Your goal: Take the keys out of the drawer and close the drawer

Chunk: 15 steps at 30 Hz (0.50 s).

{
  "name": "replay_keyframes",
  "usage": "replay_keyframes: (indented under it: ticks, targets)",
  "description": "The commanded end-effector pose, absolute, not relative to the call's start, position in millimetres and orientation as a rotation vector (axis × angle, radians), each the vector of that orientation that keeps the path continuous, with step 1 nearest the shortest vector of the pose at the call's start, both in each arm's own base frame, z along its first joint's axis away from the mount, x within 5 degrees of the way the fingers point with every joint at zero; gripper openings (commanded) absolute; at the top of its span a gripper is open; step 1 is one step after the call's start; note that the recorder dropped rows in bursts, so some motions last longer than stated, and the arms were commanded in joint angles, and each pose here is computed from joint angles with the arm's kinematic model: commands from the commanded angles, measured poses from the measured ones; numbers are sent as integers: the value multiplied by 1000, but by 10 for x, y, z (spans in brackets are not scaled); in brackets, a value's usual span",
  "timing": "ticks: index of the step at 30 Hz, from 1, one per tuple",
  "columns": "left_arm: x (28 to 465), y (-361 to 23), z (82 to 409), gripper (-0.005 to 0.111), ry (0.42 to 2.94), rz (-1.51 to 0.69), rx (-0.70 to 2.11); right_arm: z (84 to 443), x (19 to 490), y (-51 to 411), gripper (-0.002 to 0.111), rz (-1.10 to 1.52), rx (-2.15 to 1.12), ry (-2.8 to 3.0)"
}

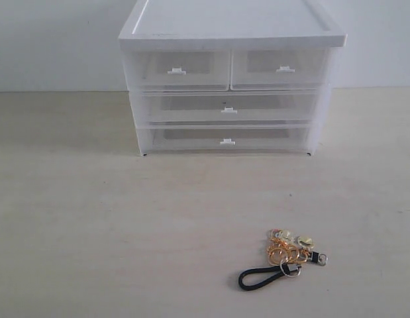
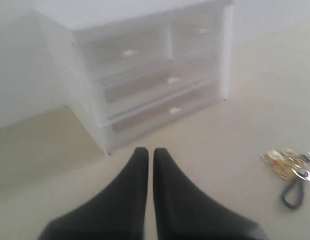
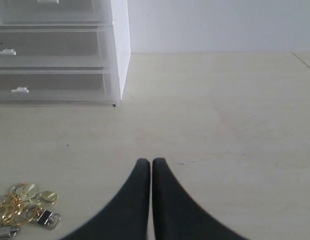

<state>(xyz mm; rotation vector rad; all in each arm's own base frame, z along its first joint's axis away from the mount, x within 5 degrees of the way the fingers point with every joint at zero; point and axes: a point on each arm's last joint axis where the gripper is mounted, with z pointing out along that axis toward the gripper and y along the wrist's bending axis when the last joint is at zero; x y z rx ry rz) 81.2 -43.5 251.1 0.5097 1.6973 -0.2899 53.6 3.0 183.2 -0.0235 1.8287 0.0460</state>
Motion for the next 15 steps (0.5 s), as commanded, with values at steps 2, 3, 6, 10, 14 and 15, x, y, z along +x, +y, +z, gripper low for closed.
replay_keyframes:
  ticks: [2,3,6,10,14,15]
  targets:
    - [666,-178,2612,4,1593,-129,298,1826,535,29,0,40,-30,1823]
    - [635,-141,2620,4,1583,-103,259,1826,535,29,0,40,-30,1823]
    - [561,-64,2611,4,1583,-33,179,1826,535,29,0,40,-30,1823]
    - [564,-26,2366,4,1670,23,143,1826,535,29,0,40,-30,1823]
    - [630,-73,2104,4,1537,-45,132,1826,535,29,0,40,-30,1823]
    - [628,-67,2050,4,1597,-49,122,1826,535,29,0,40,-30,1823]
